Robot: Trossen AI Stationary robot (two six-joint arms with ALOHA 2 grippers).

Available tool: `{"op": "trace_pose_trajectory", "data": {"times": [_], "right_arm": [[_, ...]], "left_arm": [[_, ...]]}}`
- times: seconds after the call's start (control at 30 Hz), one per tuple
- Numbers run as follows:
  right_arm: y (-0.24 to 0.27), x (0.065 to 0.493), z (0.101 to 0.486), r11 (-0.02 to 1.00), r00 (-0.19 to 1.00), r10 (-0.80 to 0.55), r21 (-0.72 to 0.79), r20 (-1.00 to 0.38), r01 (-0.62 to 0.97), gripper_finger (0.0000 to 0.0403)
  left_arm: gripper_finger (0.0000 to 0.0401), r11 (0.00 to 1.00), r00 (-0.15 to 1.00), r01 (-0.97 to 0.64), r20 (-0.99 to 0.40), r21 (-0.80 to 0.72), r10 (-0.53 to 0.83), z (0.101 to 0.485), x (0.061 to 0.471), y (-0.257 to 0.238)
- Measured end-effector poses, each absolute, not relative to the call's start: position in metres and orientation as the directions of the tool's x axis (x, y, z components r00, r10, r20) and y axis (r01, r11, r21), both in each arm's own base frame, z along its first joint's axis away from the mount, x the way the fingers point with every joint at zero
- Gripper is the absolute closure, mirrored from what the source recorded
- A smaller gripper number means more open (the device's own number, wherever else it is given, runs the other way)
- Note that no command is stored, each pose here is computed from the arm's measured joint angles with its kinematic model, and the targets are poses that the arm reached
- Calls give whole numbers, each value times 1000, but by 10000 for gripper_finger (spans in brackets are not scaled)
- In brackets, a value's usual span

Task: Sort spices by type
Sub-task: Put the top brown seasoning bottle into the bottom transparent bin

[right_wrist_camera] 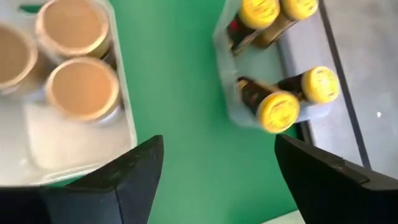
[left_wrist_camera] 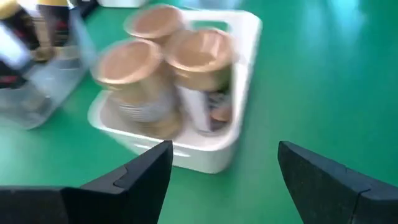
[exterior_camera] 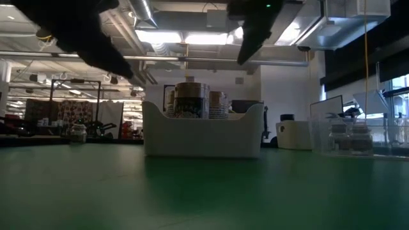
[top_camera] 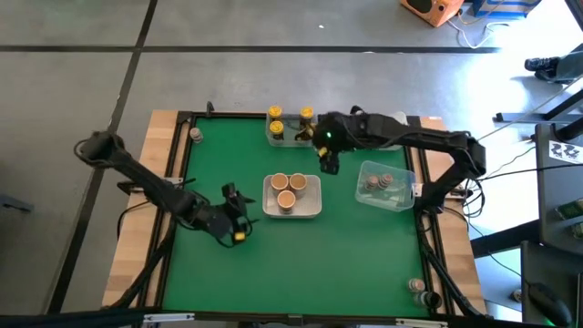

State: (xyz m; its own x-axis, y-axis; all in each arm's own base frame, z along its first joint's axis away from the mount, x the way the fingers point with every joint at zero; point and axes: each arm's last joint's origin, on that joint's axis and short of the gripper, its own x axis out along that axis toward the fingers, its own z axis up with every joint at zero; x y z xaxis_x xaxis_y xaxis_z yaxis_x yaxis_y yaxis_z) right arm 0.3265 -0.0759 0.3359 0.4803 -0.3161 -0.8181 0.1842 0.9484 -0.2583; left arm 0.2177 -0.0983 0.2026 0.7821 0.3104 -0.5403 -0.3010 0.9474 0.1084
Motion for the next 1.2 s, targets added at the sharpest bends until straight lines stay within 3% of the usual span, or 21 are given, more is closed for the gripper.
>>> {"op": "trace_pose_trajectory", "data": {"times": [0.2,0.3,0.53,0.8,1.0,1.2], "right_arm": [[-53,303,309,939,427,-340,-278,-838,202,96],[-43,294,296,931,460,-362,-292,-810,219,96],[-32,281,265,931,586,-365,-295,-724,215,96],[-34,277,239,915,594,-401,-330,-697,230,96],[-34,276,235,913,598,-408,-319,-690,255,96],[-34,277,236,906,603,-422,-340,-678,252,96]], "left_arm": [[122,898,731,-427,-546,104,410,233,207,-61],[122,862,677,-488,-563,138,473,243,205,-42],[122,738,488,-654,-654,164,578,256,204,13],[122,548,231,-787,-687,285,689,261,184,81],[122,421,43,-825,-700,378,712,257,164,125],[122,314,-148,-842,-748,438,647,257,155,163]]}}
